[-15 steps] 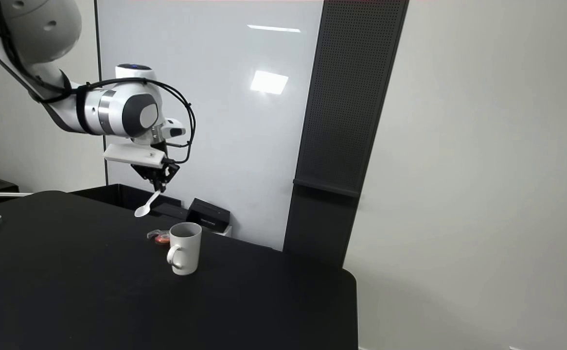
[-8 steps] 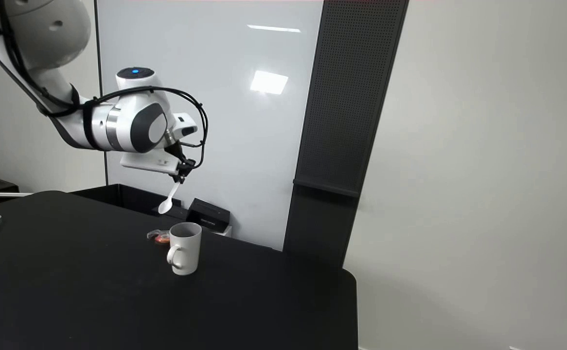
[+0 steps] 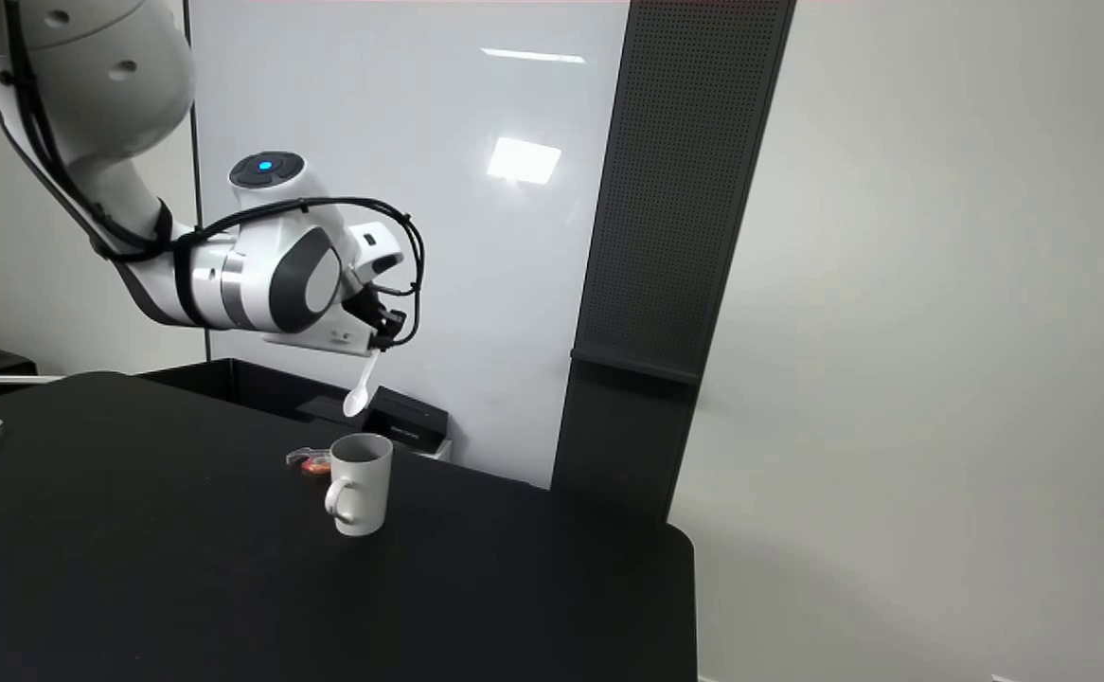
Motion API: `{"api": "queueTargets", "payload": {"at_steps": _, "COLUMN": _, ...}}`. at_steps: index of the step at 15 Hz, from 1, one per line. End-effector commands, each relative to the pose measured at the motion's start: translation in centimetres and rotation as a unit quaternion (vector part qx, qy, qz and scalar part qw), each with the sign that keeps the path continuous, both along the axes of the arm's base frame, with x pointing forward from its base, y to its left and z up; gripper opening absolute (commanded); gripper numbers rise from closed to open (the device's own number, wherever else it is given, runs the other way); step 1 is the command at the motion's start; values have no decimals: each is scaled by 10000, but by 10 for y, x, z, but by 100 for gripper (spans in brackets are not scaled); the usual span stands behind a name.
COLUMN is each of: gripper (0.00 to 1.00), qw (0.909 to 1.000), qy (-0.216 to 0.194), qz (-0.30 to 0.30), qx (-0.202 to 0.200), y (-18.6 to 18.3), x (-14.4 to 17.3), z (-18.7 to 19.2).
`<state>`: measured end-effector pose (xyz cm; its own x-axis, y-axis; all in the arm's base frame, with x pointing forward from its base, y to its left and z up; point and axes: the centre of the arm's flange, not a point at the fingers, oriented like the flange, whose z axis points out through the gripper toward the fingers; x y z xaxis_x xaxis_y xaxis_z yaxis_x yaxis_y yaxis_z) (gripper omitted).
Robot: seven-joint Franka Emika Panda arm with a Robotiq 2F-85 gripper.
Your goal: Place the spoon inside the mug
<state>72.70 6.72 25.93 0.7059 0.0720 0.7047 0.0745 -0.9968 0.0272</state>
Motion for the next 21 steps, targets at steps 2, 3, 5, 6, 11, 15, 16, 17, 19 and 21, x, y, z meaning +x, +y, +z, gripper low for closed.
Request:
{"api": "queueTargets", "payload": {"at_steps": 2, "gripper": 3, "qw": 9995, "qy": -261, "qz": -159, "qx": 55, "y": -9, "x": -23, "z": -2}}
{"api": "queueTargets", "payload": {"at_steps": 3, "gripper": 3, "qw": 9995, "qy": -274, "qz": -175, "qx": 62, "y": -9, "x": -27, "z": -4}}
{"api": "queueTargets", "payload": {"at_steps": 5, "gripper": 3, "qw": 9994, "qy": -297, "qz": -189, "qx": 51, "y": -10, "x": -35, "z": -10}}
{"api": "queueTargets", "payload": {"at_steps": 6, "gripper": 3, "qw": 9993, "qy": -304, "qz": -190, "qx": 50, "y": -11, "x": -39, "z": -13}}
{"api": "queueTargets", "payload": {"at_steps": 11, "gripper": 3, "qw": 9990, "qy": -373, "qz": -249, "qx": 93, "y": -14, "x": -53, "z": -28}}
{"api": "queueTargets", "payload": {"at_steps": 15, "gripper": 3, "qw": 9984, "qy": -413, "qz": -370, "qx": 132, "y": -19, "x": -58, "z": -36}}
{"api": "queueTargets", "payload": {"at_steps": 16, "gripper": 3, "qw": 9982, "qy": -424, "qz": -390, "qx": 135, "y": -20, "x": -60, "z": -38}}
{"api": "queueTargets", "payload": {"at_steps": 17, "gripper": 3, "qw": 9983, "qy": -409, "qz": -402, "qx": 137, "y": -21, "x": -60, "z": -39}}
{"api": "queueTargets", "payload": {"at_steps": 19, "gripper": 3, "qw": 9982, "qy": -393, "qz": -430, "qx": 140, "y": -23, "x": -60, "z": -41}}
{"api": "queueTargets", "payload": {"at_steps": 21, "gripper": 3, "qw": 9982, "qy": -378, "qz": -446, "qx": 136, "y": -24, "x": -61, "z": -43}}
